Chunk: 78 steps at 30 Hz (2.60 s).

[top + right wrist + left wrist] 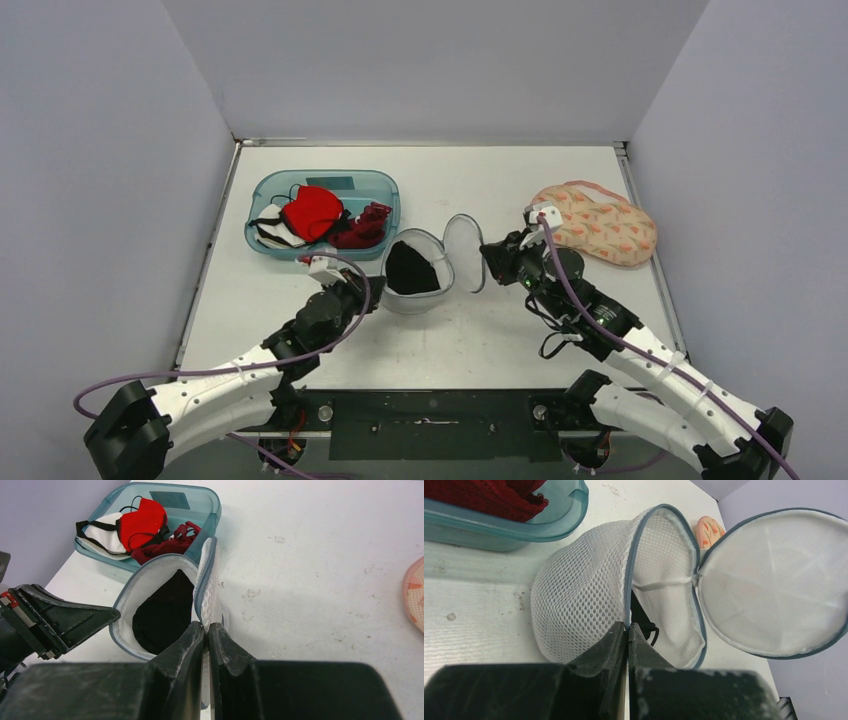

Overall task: Unzip the laundry bag and remove the bra
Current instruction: Open the laundry bag at the center of the board.

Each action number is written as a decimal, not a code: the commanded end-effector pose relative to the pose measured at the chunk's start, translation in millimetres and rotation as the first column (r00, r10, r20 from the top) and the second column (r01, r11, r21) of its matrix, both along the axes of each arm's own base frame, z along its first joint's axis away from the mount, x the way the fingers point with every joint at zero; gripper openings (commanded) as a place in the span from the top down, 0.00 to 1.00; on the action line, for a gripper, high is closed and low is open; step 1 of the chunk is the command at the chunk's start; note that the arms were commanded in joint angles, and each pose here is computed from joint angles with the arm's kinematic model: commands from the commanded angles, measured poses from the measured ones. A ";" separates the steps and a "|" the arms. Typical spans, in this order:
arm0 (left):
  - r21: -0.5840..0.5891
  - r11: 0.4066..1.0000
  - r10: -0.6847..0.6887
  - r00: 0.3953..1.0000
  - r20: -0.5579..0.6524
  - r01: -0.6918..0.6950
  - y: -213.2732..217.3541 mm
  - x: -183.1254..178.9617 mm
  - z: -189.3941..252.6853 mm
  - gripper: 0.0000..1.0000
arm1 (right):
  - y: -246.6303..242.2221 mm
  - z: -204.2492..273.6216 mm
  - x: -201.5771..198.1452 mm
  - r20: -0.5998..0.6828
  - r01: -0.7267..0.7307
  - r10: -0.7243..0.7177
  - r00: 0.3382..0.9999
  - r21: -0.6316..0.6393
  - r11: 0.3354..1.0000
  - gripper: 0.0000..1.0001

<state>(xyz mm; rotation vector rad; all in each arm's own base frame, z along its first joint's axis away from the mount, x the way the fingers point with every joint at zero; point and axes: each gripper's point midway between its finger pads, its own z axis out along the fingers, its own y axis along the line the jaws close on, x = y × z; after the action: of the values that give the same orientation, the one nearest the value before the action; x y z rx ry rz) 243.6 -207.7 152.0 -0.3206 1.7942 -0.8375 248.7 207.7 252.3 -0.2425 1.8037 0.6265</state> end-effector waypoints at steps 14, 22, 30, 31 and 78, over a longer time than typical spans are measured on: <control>-0.066 0.991 -0.112 0.992 0.056 0.115 -26.5 -0.9 39.7 1.00 | -33.7 42.1 -17.8 0.082 0.064 -0.077 0.994 0.144 0.987 0.95; -0.056 0.989 -0.130 0.986 0.105 0.136 -37.0 22.0 95.0 1.00 | -24.9 102.9 -19.5 0.178 -0.007 -0.022 0.984 0.157 0.988 0.95; -0.043 0.991 -0.129 0.992 -0.016 0.128 -36.3 28.6 28.2 1.00 | -34.1 45.1 -10.8 0.093 0.090 -0.106 0.990 0.158 0.983 0.95; -0.046 0.991 -0.125 0.992 -0.029 0.124 -35.1 27.9 20.9 1.00 | -37.0 37.9 -10.6 0.081 0.108 -0.122 0.989 0.160 0.981 0.95; 0.033 0.975 -0.210 0.958 -0.197 0.221 -33.6 1.8 -10.5 1.00 | 80.0 -106.1 24.8 -0.083 0.014 -0.033 0.996 -0.216 0.976 0.55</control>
<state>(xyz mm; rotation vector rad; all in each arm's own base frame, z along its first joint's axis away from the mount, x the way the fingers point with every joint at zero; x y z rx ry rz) 238.8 -233.7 118.1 -0.1952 2.1019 -0.8898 259.5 289.3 125.7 -0.4111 2.0528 0.4740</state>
